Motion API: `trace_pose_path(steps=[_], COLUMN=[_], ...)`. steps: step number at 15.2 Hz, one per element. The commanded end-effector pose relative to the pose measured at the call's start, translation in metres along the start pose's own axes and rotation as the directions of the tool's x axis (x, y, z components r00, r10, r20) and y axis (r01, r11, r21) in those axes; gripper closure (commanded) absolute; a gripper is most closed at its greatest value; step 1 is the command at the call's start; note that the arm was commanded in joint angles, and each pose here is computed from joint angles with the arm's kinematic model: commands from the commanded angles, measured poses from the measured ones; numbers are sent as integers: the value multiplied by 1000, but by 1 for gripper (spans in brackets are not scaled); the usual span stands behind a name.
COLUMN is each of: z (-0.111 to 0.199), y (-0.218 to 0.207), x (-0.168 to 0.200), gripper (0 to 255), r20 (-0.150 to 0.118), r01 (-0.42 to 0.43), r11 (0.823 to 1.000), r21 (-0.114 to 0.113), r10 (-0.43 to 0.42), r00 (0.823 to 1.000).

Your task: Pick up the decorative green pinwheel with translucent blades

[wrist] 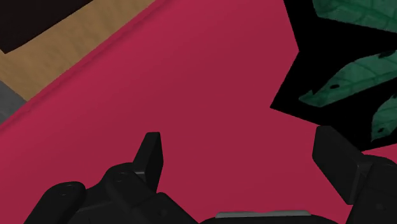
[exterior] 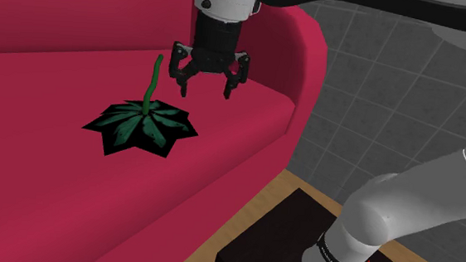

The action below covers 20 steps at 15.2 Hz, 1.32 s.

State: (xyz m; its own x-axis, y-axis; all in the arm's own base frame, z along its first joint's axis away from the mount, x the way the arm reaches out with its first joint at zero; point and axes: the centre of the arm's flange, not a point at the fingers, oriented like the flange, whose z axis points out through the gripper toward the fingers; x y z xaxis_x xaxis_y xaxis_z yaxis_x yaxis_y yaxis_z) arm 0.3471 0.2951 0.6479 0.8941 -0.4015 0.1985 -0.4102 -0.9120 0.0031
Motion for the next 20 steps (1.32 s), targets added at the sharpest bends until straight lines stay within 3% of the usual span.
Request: trace_pose_path(steps=[1, 8, 17, 18, 20], z=[-10, -34, 6, 7, 6], y=[-27, -112, -112, -112, -112], x=[1, 11, 3, 3, 3], gripper=[0, 0, 0, 255, 255], r20=[-14, -63, -63, -63, -63], r01=[-56, -221, -221, -221, -221], r11=[998, 975, 975, 975, 975], r21=[-1, -8, -8, -8, -8], r10=[56, 220, 220, 220, 220], r00=[998, 973, 973, 973, 973])
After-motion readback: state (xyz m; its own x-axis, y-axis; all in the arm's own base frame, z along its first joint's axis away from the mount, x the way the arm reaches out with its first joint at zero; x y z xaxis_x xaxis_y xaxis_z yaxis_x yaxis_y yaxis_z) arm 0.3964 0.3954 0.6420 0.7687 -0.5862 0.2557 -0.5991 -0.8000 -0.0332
